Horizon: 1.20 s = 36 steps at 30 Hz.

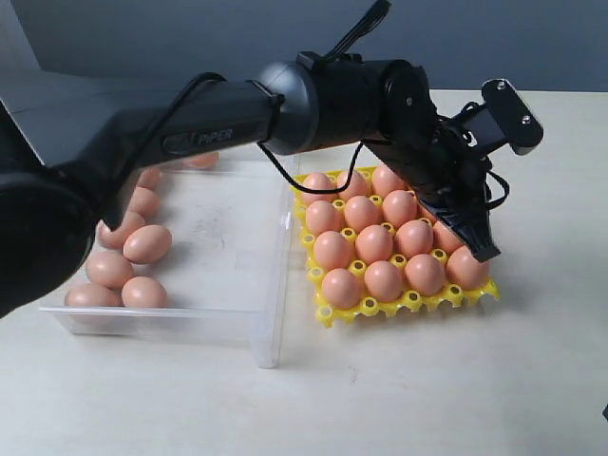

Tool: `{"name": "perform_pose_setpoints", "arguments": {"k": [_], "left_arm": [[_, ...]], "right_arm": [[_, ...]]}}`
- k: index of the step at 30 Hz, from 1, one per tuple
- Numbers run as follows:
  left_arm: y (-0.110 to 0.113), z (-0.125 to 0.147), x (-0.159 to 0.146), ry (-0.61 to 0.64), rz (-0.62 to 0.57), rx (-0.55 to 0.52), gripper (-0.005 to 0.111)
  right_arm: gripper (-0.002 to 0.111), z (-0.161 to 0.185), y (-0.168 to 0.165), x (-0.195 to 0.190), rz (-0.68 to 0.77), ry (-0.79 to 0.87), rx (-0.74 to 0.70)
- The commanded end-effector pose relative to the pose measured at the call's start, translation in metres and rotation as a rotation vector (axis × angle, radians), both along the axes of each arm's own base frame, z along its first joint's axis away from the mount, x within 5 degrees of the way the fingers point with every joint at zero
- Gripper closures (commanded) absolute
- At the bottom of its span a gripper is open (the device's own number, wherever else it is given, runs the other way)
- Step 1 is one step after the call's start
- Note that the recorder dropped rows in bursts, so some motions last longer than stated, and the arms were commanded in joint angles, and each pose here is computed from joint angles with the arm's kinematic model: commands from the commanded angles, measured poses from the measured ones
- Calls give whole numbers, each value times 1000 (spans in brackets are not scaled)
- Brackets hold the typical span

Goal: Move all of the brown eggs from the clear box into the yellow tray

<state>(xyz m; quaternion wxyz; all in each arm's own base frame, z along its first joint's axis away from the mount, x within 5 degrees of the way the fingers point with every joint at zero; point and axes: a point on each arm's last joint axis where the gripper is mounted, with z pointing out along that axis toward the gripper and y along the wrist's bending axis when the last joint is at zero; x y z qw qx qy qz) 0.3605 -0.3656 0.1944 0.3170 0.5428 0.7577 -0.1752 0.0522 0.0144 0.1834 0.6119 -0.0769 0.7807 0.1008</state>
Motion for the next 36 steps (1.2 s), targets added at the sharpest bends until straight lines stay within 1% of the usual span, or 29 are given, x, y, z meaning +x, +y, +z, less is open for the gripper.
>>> {"name": "perform_pose_setpoints", "arguments": {"k": [1, 3, 5, 13, 18, 25, 28, 32, 34, 36], "left_arm": [[-5, -9, 0, 8, -17, -24, 106], [-6, -14, 0, 28, -15, -35, 106], [-7, -21, 0, 46, -19, -25, 106], [-4, -23, -9, 127, -70, 21, 106], [-2, -24, -11, 133, -93, 53, 106], [-3, -9, -7, 64, -62, 8, 106], [-2, 0, -11, 84, -75, 5, 106], [4, 18, -26, 160, -146, 36, 106], [4, 19, -35, 208, -195, 68, 106], [0, 15, -43, 214, -237, 102, 106]], "right_arm": [[107, 2, 0, 0, 1, -16, 1], [107, 2, 0, 0, 1, -16, 1], [107, 2, 0, 0, 1, -16, 1], [107, 2, 0, 0, 1, -16, 1], [107, 2, 0, 0, 1, -16, 1], [107, 2, 0, 0, 1, -16, 1], [107, 2, 0, 0, 1, -16, 1], [107, 2, 0, 0, 1, -16, 1], [107, 2, 0, 0, 1, -16, 1], [107, 2, 0, 0, 1, -16, 1]]}}
